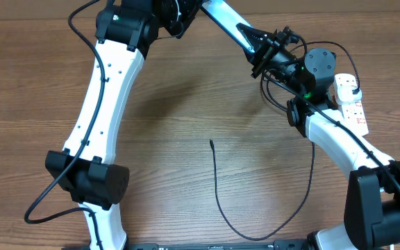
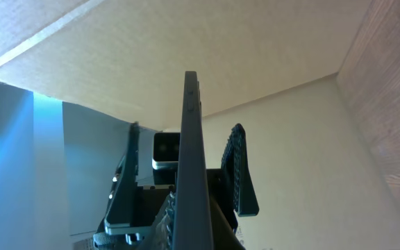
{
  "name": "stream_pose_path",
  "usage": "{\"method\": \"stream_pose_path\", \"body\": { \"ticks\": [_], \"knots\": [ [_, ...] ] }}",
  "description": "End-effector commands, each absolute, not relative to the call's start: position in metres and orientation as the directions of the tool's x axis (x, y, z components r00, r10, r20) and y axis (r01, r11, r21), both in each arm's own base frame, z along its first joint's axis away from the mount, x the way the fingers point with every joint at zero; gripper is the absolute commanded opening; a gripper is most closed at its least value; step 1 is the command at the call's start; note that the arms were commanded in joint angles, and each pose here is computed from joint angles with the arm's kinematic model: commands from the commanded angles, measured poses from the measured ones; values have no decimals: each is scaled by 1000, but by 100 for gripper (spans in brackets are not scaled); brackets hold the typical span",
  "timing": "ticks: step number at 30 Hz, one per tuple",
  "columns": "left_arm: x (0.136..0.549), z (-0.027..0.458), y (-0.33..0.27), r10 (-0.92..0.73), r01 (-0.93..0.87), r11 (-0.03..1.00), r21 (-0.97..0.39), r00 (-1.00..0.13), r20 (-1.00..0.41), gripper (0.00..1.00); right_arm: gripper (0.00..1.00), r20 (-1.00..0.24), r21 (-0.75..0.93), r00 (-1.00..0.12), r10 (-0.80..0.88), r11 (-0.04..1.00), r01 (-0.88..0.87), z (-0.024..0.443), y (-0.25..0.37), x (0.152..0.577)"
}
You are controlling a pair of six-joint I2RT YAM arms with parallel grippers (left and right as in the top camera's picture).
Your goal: Plug charger to phone and switch on socket
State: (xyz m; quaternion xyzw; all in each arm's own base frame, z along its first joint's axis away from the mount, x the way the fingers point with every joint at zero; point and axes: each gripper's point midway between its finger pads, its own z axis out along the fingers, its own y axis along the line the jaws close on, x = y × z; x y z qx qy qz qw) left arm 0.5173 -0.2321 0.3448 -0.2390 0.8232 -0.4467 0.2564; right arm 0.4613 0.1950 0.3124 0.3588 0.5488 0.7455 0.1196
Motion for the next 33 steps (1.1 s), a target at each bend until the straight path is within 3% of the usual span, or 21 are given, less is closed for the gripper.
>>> {"method": "stream_pose_path", "body": {
  "ticks": [1, 8, 17, 33],
  "knots": [
    [517, 324, -253, -527, -130, 475, -870, -834, -163, 93, 4, 481, 852, -706, 520, -467, 237, 344, 191, 458],
    [527, 314, -276, -448, -64, 406, -912, -884, -138, 89, 4, 481, 852, -705, 522, -467, 235, 345, 191, 458],
    [536, 320, -275, -469, -30, 407, -913, -865, -181, 86, 4, 482, 852, -703, 523, -469, 234, 345, 190, 459],
    [543, 314, -271, -503, -50, 425, -904, -843, -190, 44, 4, 481, 852, -703, 523, -469, 234, 345, 190, 459]
  ]
}}
